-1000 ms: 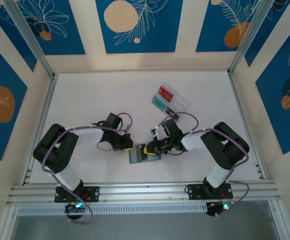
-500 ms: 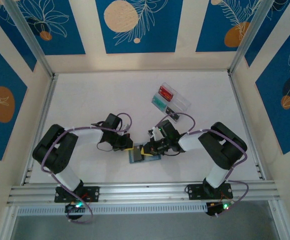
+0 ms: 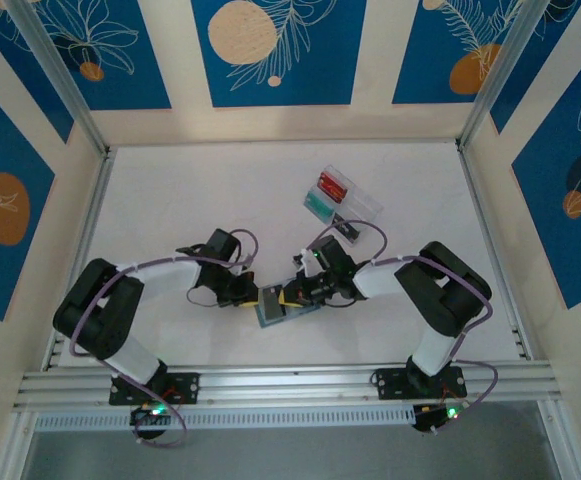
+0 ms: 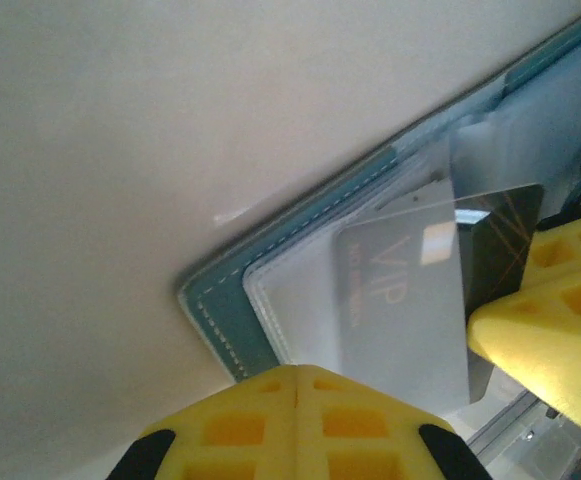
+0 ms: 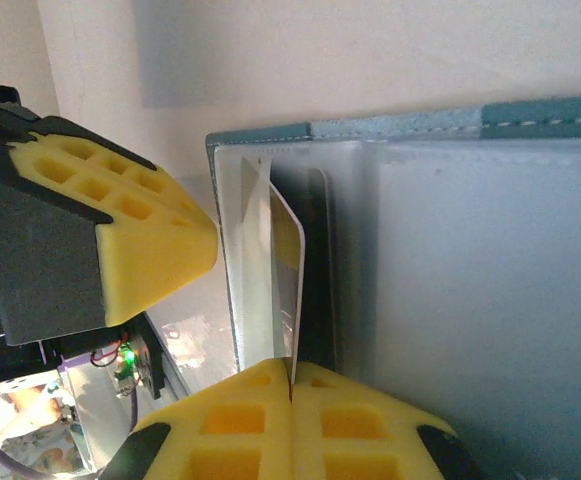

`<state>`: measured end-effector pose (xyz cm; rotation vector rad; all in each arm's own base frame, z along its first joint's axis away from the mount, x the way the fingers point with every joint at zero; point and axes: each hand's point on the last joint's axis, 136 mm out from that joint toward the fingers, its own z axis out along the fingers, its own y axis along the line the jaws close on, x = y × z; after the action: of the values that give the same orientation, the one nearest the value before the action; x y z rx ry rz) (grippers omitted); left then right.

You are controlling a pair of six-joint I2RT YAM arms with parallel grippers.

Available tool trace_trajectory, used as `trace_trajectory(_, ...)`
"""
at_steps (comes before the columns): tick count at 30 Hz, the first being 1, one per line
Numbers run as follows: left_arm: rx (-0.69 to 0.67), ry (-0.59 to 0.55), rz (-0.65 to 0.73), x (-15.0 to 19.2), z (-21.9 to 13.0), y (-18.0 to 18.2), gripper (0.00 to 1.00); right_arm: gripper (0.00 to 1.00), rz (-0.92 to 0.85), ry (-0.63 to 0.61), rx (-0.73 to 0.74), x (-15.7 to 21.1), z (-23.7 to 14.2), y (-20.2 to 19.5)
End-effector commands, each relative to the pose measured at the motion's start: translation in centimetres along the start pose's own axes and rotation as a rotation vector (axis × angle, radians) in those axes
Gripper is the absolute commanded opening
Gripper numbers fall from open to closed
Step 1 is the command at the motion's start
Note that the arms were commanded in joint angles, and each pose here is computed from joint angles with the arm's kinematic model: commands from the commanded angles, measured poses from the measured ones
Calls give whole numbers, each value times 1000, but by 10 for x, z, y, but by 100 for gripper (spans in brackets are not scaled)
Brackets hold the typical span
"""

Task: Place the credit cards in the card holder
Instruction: Insert the credit card into the card slot.

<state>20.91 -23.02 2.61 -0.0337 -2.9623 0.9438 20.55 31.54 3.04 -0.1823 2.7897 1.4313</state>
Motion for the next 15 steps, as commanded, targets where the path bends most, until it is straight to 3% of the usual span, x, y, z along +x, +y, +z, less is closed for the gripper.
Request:
trace_trajectory(1,-56,33,-1,13,0,15,0,0,23,40,80,9,4,-20)
trace_trajectory(15,-67,59,-13,5,20,23,0,0,-27,137,56,16,6,-12)
